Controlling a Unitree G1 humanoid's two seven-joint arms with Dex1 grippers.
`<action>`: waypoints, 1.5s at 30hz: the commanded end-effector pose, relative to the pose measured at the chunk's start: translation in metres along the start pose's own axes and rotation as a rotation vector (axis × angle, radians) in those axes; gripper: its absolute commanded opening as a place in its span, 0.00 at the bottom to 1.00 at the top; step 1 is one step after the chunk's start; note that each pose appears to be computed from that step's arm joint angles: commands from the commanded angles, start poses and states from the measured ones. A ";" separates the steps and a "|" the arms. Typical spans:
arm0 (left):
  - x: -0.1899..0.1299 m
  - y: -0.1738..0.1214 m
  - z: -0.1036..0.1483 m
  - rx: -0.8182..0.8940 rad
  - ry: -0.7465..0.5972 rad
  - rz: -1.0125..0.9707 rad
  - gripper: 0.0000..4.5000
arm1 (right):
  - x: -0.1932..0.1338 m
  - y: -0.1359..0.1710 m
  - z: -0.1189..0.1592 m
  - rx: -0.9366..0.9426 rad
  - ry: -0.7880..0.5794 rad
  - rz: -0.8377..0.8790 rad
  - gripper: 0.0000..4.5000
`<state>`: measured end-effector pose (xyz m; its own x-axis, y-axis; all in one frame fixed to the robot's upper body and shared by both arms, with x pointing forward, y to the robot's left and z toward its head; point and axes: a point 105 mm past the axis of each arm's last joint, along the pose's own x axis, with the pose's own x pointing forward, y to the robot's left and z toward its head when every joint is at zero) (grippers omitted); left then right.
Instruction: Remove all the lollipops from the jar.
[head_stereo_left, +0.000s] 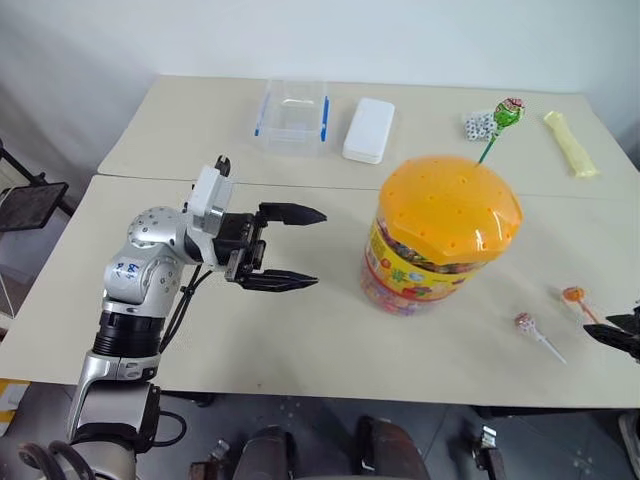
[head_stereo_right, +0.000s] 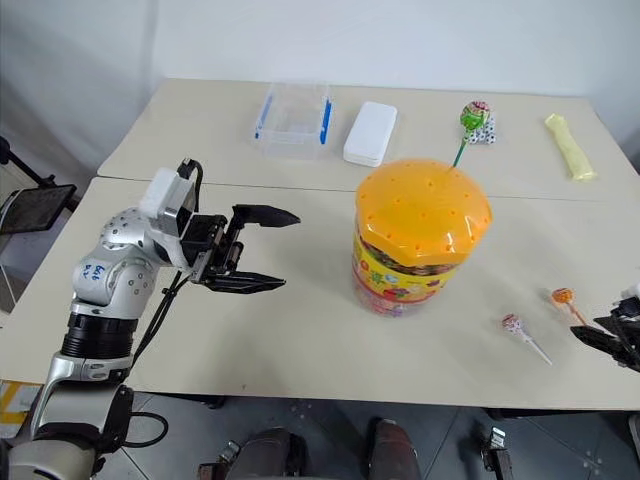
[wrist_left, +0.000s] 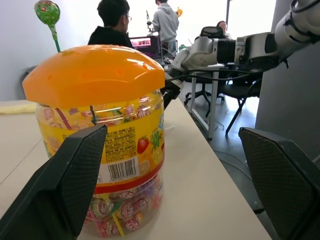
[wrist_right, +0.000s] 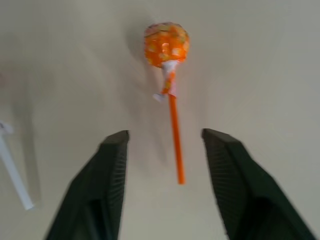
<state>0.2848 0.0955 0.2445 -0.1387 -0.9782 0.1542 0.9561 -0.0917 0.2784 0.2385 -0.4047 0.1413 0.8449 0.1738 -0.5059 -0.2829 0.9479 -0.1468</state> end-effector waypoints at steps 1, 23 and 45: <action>0.001 0.011 0.030 0.011 -0.174 0.071 1.00 | -0.032 0.015 0.087 -0.106 -0.371 0.118 0.76; 0.018 0.029 0.039 -0.122 -0.370 0.174 1.00 | 0.000 0.139 0.227 -0.015 -0.764 0.611 0.76; 0.019 0.026 0.043 -0.101 -0.380 0.157 1.00 | -0.018 0.118 0.258 0.001 -0.963 0.577 0.01</action>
<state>0.3061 0.0837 0.2824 0.0080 -0.8516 0.5242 0.9968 0.0486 0.0637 0.3216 -0.2152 0.3152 0.6172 0.7499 0.2384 -0.7705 0.6373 -0.0100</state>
